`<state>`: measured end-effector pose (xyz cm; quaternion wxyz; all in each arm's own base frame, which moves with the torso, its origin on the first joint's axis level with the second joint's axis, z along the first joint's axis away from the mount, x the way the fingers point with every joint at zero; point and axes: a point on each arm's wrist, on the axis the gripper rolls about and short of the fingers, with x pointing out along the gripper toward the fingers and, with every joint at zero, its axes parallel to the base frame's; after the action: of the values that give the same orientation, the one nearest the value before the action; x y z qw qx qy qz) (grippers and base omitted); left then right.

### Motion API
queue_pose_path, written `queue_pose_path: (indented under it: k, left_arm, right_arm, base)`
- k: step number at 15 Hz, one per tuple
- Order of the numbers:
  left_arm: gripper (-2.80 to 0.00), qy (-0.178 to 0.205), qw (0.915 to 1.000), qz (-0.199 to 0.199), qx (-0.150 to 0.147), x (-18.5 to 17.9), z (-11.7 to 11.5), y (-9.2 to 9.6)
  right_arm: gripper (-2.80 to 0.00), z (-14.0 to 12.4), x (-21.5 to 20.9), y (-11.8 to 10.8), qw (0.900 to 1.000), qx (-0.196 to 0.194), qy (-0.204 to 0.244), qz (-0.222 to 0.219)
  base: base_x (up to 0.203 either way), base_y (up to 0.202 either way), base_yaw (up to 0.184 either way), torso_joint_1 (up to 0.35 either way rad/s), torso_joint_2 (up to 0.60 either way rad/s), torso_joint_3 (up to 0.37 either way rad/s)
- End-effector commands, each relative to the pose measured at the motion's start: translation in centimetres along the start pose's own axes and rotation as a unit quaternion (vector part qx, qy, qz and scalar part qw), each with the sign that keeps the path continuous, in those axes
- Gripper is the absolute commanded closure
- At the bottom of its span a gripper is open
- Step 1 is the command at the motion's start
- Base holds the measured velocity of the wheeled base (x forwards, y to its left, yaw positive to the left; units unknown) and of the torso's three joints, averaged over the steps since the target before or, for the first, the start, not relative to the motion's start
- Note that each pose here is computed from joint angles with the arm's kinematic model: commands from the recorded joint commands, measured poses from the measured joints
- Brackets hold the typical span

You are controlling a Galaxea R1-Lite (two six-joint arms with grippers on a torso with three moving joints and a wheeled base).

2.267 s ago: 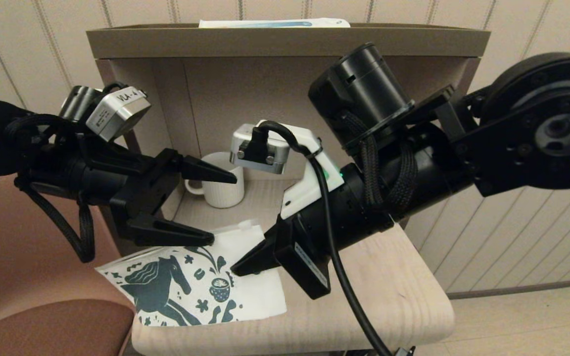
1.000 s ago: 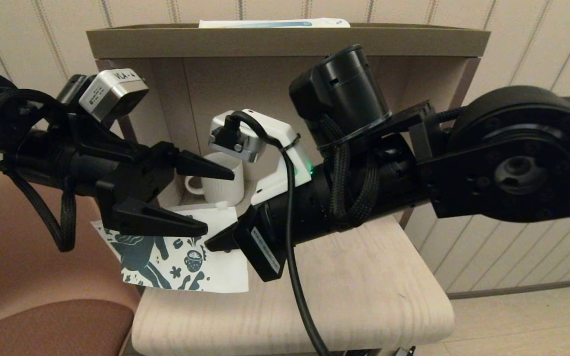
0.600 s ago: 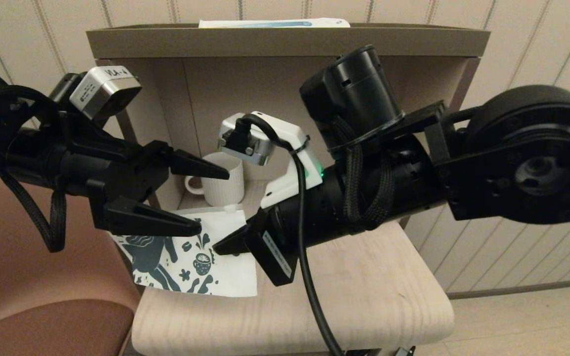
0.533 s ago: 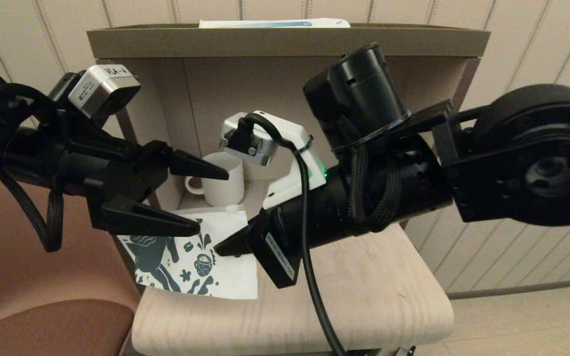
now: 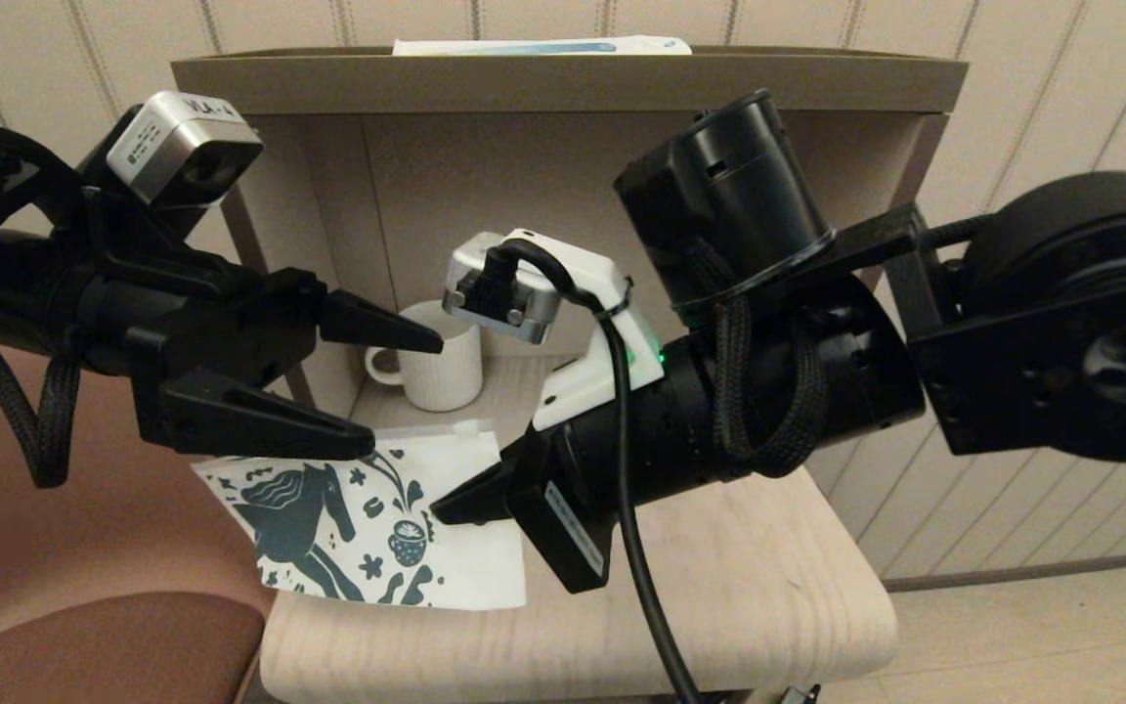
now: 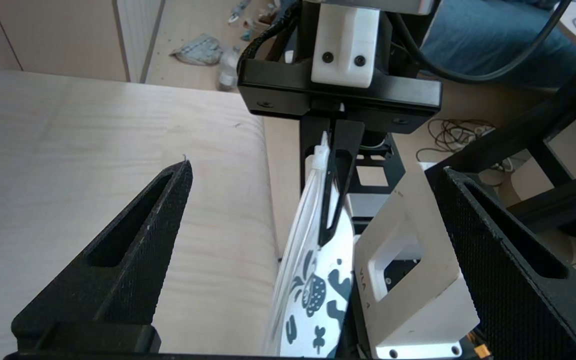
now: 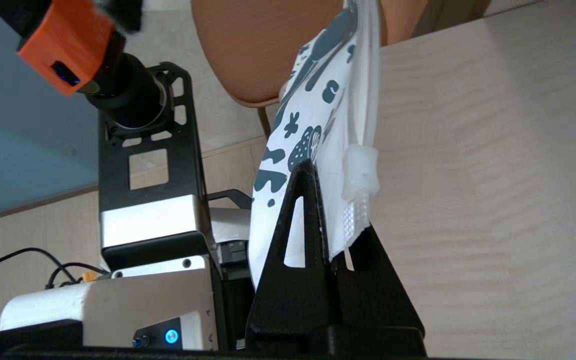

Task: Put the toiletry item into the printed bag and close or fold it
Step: Hand it to the other hand

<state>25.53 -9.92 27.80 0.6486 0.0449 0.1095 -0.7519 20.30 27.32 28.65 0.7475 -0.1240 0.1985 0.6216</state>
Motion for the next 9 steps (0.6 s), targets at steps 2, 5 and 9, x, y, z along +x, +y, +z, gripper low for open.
queue_pose_path:
  k: [2, 5, 9]
  left_arm:
    - [-2.8, -0.002, 1.0, -0.007, -0.002, 0.26, -0.13, 0.19]
    - [-2.8, -0.002, 0.9999, -0.012, -0.002, 0.55, -0.02, 0.27]
    - [-2.8, -0.001, 0.9998, -0.015, -0.011, 0.57, -0.04, 0.38]
  right_arm:
    - [0.0, 0.26, 0.03, 0.77, 1.0, -0.007, -0.004, 0.011]
    - [0.0, 0.52, 0.1, 0.82, 1.0, -0.007, -0.009, 0.012]
    - [0.0, 0.94, 0.13, 0.74, 1.0, -0.009, -0.016, 0.01]
  base:
    - [0.0, 0.0, 0.0, 0.0, 0.0, 0.0]
    - [0.0, 0.0, 0.0, 0.0, 0.0, 0.0]
    - [0.0, 0.0, 0.0, 0.0, 0.0, 0.0]
